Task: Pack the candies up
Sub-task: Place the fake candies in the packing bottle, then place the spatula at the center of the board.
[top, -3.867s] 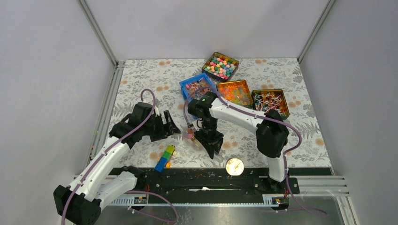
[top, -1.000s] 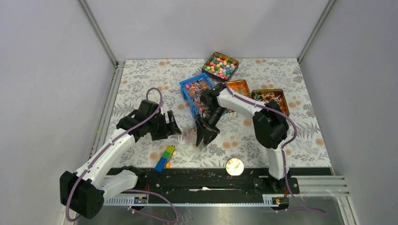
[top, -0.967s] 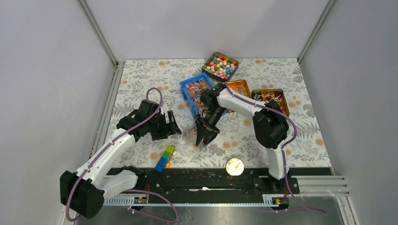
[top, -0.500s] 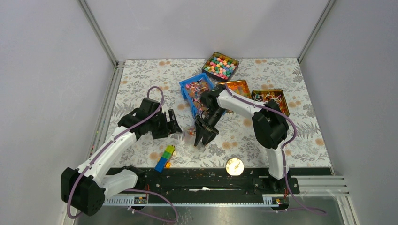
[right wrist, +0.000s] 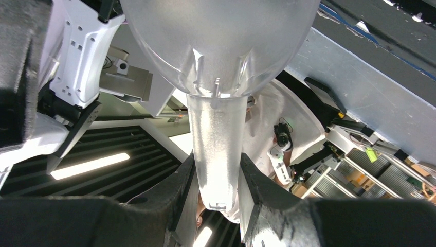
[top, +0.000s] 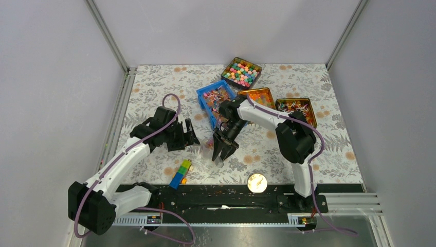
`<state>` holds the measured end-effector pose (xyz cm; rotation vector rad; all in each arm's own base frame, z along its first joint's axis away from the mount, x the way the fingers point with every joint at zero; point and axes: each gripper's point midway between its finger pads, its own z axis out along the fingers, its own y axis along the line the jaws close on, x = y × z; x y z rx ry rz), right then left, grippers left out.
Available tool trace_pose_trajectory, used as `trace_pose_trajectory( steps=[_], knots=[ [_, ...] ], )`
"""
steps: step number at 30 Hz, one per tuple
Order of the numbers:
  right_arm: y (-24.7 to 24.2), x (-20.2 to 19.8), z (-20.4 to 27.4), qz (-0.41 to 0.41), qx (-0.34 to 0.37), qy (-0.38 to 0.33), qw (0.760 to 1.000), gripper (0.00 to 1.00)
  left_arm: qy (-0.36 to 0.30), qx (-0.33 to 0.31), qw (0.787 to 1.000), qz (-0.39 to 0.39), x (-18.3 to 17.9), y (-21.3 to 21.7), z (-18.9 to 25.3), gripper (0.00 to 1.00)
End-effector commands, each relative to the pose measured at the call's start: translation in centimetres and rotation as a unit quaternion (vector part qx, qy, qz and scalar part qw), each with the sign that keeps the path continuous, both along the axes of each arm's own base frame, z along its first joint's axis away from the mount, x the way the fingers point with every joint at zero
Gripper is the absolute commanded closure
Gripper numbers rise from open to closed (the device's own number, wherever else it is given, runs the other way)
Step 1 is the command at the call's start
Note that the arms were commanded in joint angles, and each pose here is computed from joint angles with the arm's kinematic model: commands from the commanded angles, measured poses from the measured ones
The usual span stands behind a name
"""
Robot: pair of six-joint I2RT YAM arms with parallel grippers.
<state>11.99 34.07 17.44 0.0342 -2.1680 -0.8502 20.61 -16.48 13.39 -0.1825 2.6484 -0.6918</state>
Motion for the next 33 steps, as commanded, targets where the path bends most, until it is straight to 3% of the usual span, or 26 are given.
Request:
trace_pose_trajectory(
  steps=[1, 15, 21, 27, 33],
  knots=[
    [-1.1, -1.2, 1.7, 0.027, -0.008, -0.013, 1.000, 1.00, -0.045, -0.003, 0.999, 0.001, 2.0, -0.4, 2.0, 0.22],
    [-7.2, -2.5, 0.0, 0.163, -0.048, -0.168, 0.971, 1.00, -0.055, -0.009, 0.998, 0.006, 4.0, -1.1, 3.2, 0.20],
    [-7.9, -1.7, 0.1, 0.164, -0.036, -0.246, 0.955, 1.00, -0.047, -0.020, 0.999, -0.001, 4.3, -1.8, 2.9, 0.20],
    [-11.7, 0.7, -2.5, 0.189, -0.138, -0.346, 0.909, 1.00, -0.040, -0.024, 0.999, -0.008, 4.4, -2.1, 2.7, 0.20],
    [-17.5, 4.2, -4.3, 0.196, -0.281, -0.453, 0.823, 1.00, -0.037, -0.026, 0.999, -0.012, 4.1, -2.2, 2.7, 0.20]
  ],
)
